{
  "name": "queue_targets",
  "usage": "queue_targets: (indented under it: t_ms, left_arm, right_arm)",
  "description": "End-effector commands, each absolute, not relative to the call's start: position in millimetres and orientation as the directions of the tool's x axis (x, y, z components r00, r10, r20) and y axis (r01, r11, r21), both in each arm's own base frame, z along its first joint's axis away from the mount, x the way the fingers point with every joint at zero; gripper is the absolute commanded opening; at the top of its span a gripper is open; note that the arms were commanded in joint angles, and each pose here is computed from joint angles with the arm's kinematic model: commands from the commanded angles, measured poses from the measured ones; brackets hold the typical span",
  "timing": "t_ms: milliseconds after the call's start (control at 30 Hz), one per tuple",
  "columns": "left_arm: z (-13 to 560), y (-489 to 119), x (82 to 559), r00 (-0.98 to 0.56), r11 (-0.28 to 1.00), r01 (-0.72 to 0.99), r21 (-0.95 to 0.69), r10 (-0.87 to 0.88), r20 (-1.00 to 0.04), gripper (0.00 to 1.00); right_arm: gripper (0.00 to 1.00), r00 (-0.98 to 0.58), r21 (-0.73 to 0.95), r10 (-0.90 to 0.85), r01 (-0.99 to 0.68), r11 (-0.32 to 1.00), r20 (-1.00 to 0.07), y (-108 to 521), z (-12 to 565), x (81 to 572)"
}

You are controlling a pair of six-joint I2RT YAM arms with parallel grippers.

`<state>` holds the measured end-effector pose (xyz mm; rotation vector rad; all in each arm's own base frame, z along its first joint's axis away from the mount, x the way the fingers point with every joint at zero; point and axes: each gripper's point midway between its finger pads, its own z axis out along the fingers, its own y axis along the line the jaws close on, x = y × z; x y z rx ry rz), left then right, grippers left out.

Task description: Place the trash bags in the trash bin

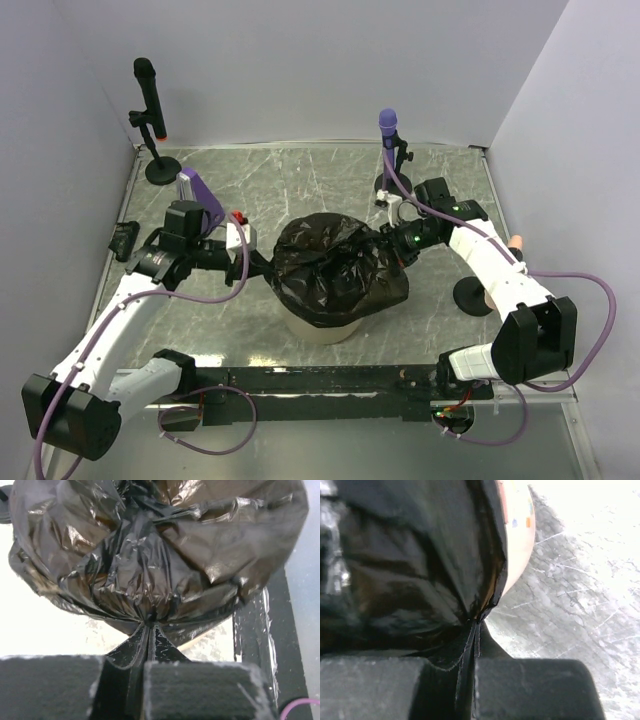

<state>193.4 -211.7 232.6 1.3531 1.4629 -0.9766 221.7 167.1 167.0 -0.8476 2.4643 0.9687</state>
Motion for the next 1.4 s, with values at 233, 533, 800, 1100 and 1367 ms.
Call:
queue_targets:
  t_ms: [233,533,800,1100,1367]
  left_arm:
    - [188.9,-192.6,166.2,0.113,-0.030,0.993,0.111,0.434,-0.894,0.01]
    - [150.5,-186.1,173.1,0.127,-0.006,0.990,0.142,0.481,-0.867,0.01]
    - [114.5,-181.2,190.7,0.138,-0.019,0.988,0.153,0.553,-0.822,0.01]
    - [95.2,-177.5,181.7,0.183,-0.073,0.982,0.173,0.582,-0.792,0.01]
    - [142.7,-187.6,184.2,0.199,-0.035,0.977,0.210,0.511,-0.837,0.01]
  right_arm:
    - [0.00,-0.731,0.510,-0.399,-0.676,0.531,-0.554,180.1,172.6,213.0]
    - [0.00,-0.769,0.524,-0.421,-0.638,0.564,-0.482,174.2,132.6,209.7]
    - [0.00,-0.815,0.543,-0.401,-0.578,0.608,-0.418,174.0,104.7,215.7]
    - [0.00,-0.828,0.528,-0.387,-0.558,0.640,-0.405,173.6,98.6,225.0]
    - [0.40,-0.700,0.311,-0.366,-0.640,0.703,-0.614,146.6,167.4,252.4]
